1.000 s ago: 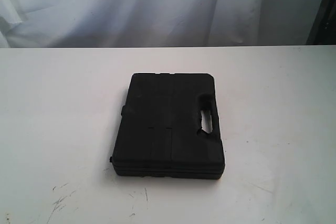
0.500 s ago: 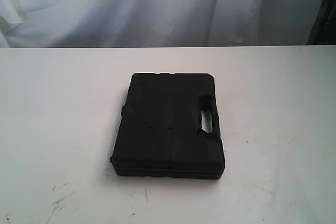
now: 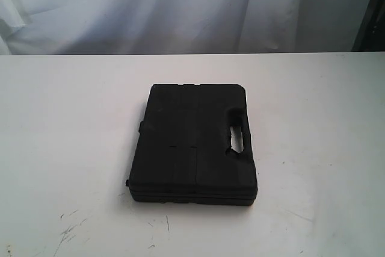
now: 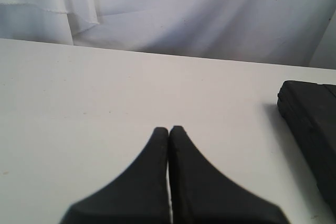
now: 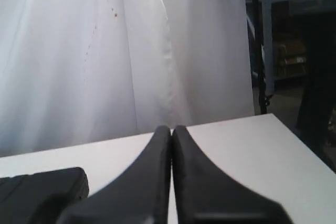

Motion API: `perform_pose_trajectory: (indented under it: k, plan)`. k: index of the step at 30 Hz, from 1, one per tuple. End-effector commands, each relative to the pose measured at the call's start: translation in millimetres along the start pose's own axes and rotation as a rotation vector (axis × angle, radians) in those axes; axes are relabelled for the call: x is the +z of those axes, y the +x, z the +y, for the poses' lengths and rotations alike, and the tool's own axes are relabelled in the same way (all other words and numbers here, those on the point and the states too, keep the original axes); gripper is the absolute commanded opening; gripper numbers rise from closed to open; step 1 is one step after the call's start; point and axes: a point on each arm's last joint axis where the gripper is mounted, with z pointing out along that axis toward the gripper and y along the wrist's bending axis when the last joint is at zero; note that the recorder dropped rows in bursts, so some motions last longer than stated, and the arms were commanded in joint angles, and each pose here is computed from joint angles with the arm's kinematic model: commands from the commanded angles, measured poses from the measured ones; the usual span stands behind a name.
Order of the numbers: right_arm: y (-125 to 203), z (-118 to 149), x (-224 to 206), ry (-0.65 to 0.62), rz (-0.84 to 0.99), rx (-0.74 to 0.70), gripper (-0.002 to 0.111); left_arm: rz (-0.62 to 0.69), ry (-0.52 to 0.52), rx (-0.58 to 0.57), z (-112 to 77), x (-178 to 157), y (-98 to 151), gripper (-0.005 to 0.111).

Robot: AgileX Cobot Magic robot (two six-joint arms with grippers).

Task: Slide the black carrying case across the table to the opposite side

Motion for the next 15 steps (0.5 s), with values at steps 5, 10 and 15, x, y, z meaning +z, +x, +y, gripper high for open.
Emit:
perform_pose_trajectory:
  k: [5,10,15]
  plan:
    - [-18,-1,-2,0.012,-0.209,-0.006,0.0,-0.003,-0.002,0.002,0.2,0,1,0.0]
    - [-40,-3,-10,0.03,-0.47,-0.006,0.0,-0.003,-0.002,0.002,0.2,0,1,0.0]
    - [-65,1,-16,0.008,-0.531,0.035,0.0,-0.003,-0.002,0.002,0.2,0,1,0.0]
